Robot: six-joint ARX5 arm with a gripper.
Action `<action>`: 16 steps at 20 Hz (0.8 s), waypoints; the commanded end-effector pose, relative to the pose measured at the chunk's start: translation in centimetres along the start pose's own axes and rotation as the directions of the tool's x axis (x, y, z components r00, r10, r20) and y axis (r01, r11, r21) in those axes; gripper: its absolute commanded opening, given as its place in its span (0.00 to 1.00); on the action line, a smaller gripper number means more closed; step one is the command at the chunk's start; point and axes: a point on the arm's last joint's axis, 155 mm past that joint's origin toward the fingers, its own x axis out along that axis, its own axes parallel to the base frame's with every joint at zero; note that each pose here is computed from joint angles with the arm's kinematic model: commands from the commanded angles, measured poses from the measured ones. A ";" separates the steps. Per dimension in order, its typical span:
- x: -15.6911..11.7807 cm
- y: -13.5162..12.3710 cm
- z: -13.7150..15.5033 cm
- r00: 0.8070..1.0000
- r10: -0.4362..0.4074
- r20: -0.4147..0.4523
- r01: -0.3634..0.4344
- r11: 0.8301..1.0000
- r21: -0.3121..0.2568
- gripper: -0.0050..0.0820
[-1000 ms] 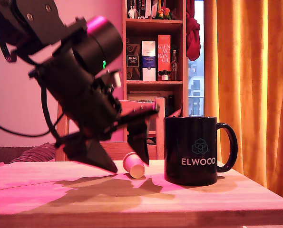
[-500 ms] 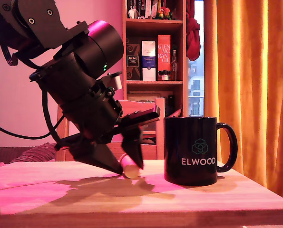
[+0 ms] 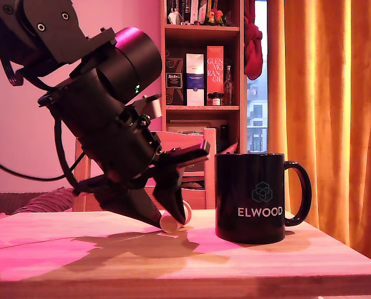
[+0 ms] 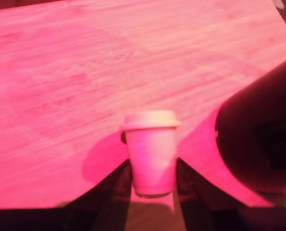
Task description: Pick up the coffee capsules on the table and drop them inside the coffee cup
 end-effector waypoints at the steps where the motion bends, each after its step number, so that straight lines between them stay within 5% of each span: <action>1: -1.1 0.0 0.1 1.000 0.000 0.001 0.000 0.999 0.036 0.30; 4: -3.0 -0.4 1.0 1.000 -0.012 0.024 0.008 0.985 0.173 0.30; 7: -4.7 -0.6 1.6 0.999 -0.020 0.039 0.010 0.968 0.250 0.30; 16: -9.9 -3.5 4.9 0.975 -0.157 0.157 0.096 0.935 0.340 0.30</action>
